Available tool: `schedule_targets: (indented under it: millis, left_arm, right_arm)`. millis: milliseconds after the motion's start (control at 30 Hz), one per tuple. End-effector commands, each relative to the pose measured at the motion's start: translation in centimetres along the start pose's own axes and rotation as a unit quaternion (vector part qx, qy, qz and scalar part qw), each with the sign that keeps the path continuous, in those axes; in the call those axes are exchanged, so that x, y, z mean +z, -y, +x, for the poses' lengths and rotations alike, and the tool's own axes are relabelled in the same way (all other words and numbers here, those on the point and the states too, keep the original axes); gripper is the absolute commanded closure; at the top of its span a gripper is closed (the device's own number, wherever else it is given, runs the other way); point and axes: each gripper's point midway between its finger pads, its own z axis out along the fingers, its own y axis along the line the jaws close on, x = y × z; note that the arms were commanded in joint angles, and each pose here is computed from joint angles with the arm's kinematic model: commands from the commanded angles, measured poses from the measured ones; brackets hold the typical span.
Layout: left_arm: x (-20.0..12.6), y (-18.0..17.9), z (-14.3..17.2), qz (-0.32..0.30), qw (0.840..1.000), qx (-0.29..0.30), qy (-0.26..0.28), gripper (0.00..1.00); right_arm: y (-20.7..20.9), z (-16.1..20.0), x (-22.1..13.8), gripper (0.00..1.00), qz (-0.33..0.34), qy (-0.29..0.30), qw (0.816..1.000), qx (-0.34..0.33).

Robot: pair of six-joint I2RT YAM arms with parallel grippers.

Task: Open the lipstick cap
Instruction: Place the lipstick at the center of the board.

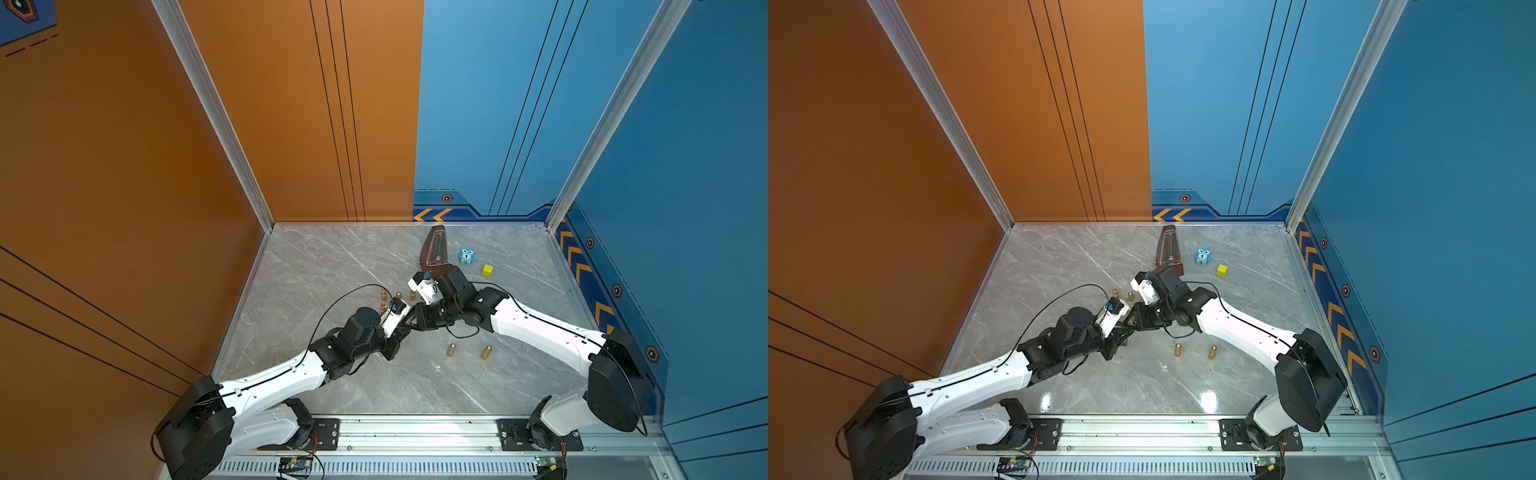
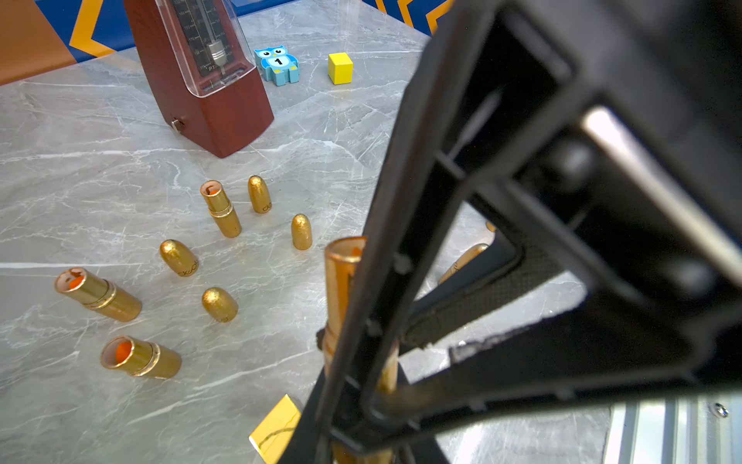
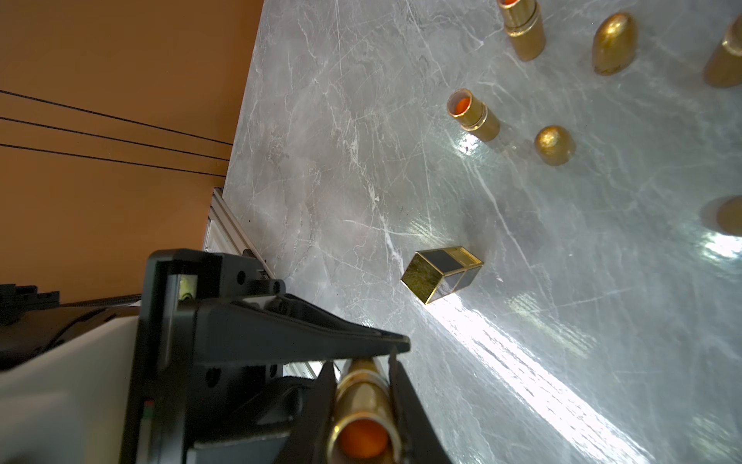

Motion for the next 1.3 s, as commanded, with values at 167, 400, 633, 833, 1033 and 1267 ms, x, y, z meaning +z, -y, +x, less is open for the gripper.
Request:
schedule_targets:
  millis: [167,400,633,833,1033,1267]
  left_arm:
    - [-0.2,0.5,-2.0,0.003,1.0,0.013,0.025,1.0]
    - [-0.3,-0.2,-1.6,-0.013,1.0,0.007,0.024,0.82]
    - [-1.0,-1.2,-0.8,-0.035,0.999,-0.002,0.027,0.36]
    - [-1.9,-3.0,0.3,-0.072,0.997,-0.022,0.015,0.15]
    - [-2.8,-5.1,1.4,-0.115,0.992,-0.049,0.008,0.02]
    - [-3.7,-7.4,2.2,-0.155,0.984,-0.084,0.006,0.01]
  right_arm:
    - [0.5,0.0,-0.1,0.83,0.028,0.005,0.999,-0.024]
    - [0.7,-0.9,-1.4,0.84,0.057,0.029,0.997,-0.036]
    - [2.3,-1.9,-2.7,0.83,0.115,0.058,0.991,-0.041]
    - [4.7,-2.8,-3.8,0.83,0.2,0.087,0.974,-0.053]
    - [6.7,-3.6,-3.3,0.82,0.264,0.102,0.957,-0.069]
    - [7.5,-4.3,-0.4,0.82,0.286,0.112,0.945,-0.111]
